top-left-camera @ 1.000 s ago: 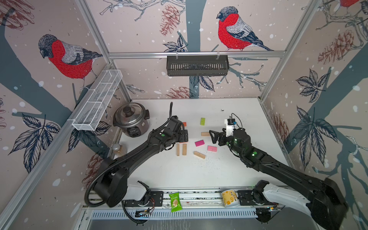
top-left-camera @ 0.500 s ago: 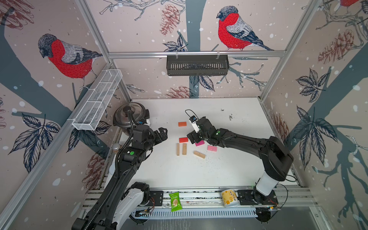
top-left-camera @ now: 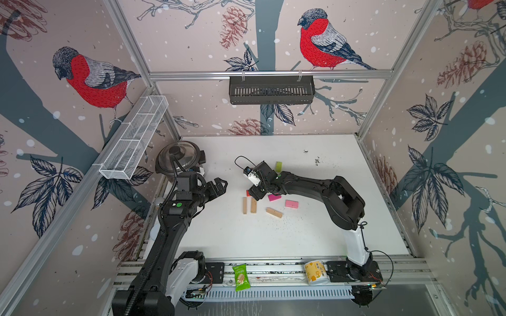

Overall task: Assemble the letter p with building blocks
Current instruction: Move the building block to the center of the board, then assemble the building block at the center of the board, then adjust the building block at the center of the board.

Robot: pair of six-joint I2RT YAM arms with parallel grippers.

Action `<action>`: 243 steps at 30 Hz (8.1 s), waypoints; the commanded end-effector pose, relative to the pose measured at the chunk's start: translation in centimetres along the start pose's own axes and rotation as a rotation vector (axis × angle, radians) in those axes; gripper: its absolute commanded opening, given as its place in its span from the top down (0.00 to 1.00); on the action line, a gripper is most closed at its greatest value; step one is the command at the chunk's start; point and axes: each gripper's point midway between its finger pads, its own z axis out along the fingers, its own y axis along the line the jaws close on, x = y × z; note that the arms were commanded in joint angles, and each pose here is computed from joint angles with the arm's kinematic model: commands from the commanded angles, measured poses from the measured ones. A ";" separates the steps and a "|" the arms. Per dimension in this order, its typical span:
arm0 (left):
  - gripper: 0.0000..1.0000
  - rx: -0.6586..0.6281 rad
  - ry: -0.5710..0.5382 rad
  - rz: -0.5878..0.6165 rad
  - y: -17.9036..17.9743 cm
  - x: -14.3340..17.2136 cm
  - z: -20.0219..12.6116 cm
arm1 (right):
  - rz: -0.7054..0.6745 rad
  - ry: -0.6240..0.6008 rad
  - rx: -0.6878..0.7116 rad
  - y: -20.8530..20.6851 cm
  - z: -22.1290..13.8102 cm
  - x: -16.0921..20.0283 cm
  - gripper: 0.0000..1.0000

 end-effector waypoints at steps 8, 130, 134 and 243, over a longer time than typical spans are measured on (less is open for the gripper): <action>0.03 0.023 -0.006 0.001 1.0 -1.0 0.5 | -0.038 0.073 -0.015 0.3 2.3 1.3 0.33; 0.03 0.217 -0.016 0.034 -1.6 -0.6 -0.6 | 0.632 0.117 0.228 -9.2 3.1 3.7 0.79; 0.03 0.218 -0.016 0.035 -1.6 -0.6 -0.6 | 0.646 0.126 0.233 -9.5 3.8 3.3 0.79; 0.03 0.216 -0.026 0.036 -1.6 -0.7 -0.8 | 0.753 -0.006 -0.238 -8.2 4.3 -0.4 0.01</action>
